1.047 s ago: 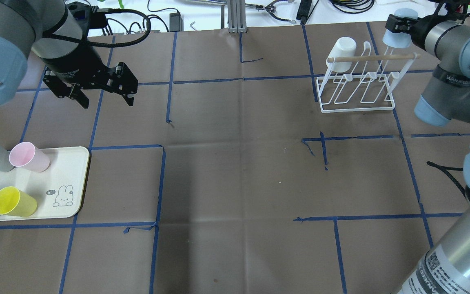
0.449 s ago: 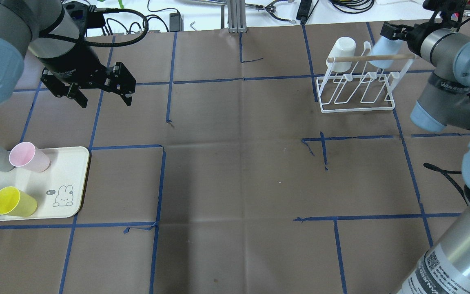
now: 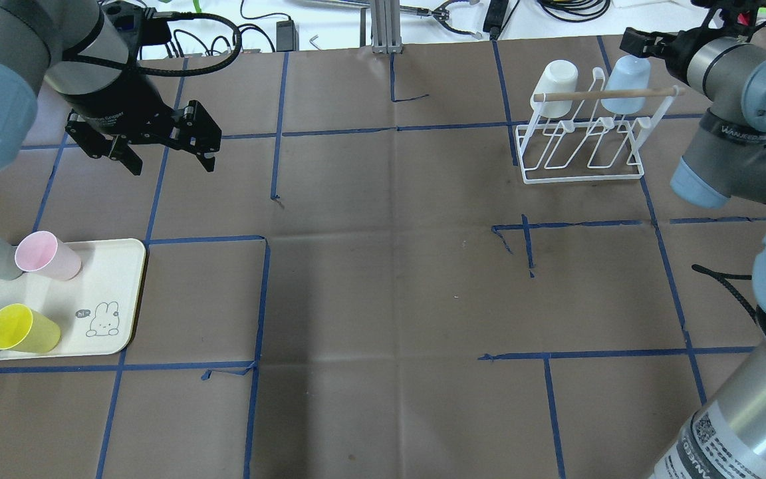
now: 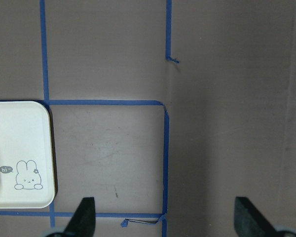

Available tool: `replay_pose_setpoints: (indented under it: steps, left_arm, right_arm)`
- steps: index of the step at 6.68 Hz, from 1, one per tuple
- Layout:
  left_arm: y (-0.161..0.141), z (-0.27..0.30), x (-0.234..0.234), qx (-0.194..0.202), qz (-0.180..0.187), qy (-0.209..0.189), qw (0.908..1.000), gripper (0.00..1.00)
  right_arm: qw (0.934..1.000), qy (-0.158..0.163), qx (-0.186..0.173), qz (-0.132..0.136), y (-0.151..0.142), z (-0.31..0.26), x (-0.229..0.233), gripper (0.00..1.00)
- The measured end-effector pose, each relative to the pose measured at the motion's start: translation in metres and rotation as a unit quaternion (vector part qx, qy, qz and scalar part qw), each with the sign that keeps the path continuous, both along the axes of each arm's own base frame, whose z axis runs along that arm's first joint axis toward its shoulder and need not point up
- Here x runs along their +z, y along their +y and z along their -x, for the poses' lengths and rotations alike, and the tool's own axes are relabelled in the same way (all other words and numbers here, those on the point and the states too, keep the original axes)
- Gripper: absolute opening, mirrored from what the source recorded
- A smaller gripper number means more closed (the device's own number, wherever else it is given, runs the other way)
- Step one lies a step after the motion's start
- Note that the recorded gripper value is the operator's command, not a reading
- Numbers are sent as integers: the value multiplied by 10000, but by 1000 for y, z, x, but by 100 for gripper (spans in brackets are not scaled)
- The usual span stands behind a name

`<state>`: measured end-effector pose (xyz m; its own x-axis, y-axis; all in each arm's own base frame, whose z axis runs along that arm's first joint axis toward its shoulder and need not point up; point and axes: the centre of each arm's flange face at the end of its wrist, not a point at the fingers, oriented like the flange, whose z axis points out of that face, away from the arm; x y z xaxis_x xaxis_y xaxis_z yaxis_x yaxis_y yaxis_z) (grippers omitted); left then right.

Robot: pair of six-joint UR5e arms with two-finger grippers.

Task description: Transfer IKEA cup to right arm and place on rack

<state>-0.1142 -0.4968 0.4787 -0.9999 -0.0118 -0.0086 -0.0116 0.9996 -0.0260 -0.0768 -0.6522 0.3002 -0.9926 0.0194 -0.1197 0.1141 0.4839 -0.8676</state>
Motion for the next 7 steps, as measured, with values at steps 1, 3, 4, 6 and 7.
replay_pose_setpoints:
  steps: [1, 3, 4, 6, 7]
  left_arm:
    - [0, 0, 0, 0, 4, 6, 10000, 100]
    - [1, 0, 1, 5, 9, 9, 10000, 100]
    - [1, 0, 1, 7, 11, 12, 10000, 100]
    - [1, 1, 1, 9, 11, 14, 10000, 100]
    - [1, 1, 1, 13, 11, 14, 10000, 100]
  right_arm:
    - [9996, -100, 21, -248, -2, -3, 17, 100]
    - [9948, -359, 42, -949, 5, -8, 78, 100]
    - [9880, -532, 23, -1452, 16, -12, 110, 100]
    - [9689, -533, -200, -2410, 41, -23, 146, 100]
    - [9565, -396, -289, -2876, 52, -39, 154, 100]
